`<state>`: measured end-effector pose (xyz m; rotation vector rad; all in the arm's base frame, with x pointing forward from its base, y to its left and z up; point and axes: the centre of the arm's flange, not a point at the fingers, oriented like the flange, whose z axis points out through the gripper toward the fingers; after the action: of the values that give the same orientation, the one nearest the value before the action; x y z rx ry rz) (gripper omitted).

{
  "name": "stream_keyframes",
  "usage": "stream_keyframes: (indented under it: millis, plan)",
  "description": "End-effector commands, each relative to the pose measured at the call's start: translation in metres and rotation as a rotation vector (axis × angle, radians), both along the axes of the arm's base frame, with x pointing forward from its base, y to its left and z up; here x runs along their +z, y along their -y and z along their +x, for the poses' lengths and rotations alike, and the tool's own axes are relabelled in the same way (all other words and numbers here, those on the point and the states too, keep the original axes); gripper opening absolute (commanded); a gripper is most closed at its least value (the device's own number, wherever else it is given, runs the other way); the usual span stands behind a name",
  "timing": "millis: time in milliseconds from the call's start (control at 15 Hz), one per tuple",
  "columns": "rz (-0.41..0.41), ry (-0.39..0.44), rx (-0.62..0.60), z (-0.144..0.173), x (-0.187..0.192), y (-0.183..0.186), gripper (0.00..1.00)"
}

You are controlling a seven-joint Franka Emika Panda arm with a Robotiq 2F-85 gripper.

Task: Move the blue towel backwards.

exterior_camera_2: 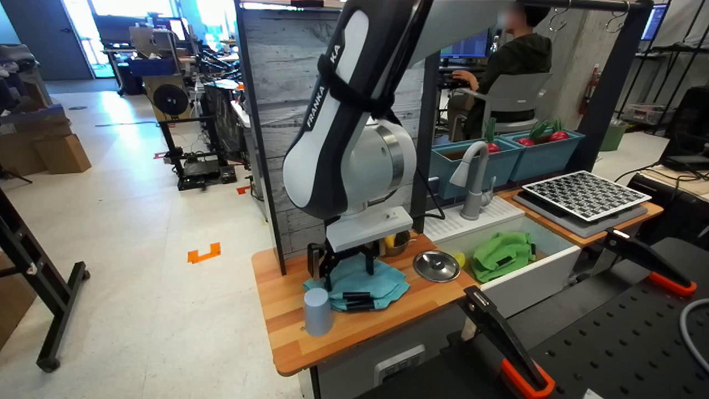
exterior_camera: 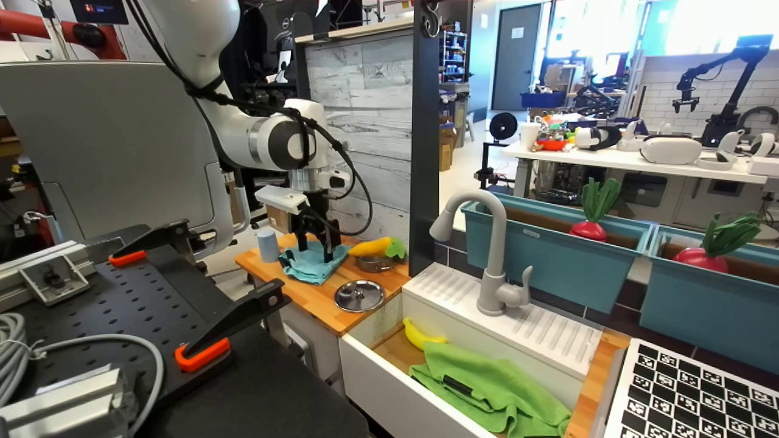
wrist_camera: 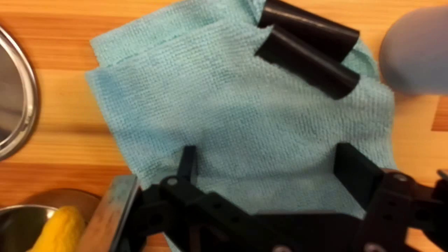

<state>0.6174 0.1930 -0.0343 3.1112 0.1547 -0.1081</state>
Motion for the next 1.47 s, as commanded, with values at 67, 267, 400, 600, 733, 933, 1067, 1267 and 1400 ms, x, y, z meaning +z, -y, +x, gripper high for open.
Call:
stream_keyframes:
  millis: [67, 267, 400, 600, 733, 933, 1067, 1267, 1400]
  plan:
    - [-0.024, 0.026, 0.041, 0.026, -0.006, -0.02, 1.0]
    - [-0.027, 0.047, 0.06, 0.032, -0.003, -0.027, 1.0]
    - [-0.027, 0.058, 0.073, 0.034, -0.001, -0.029, 1.0]
    - [-0.033, 0.073, 0.073, 0.032, 0.004, -0.028, 1.0]
    - [-0.029, 0.07, 0.085, 0.027, 0.01, -0.027, 1.0]
    - [-0.041, 0.083, 0.097, 0.019, 0.016, -0.029, 1.0]
    - [-0.05, 0.091, 0.109, 0.012, 0.021, -0.031, 1.0]
    - [-0.069, 0.136, 0.106, -0.002, 0.036, -0.03, 1.0]
    - [-0.067, 0.17, 0.105, -0.012, 0.049, -0.028, 1.0]
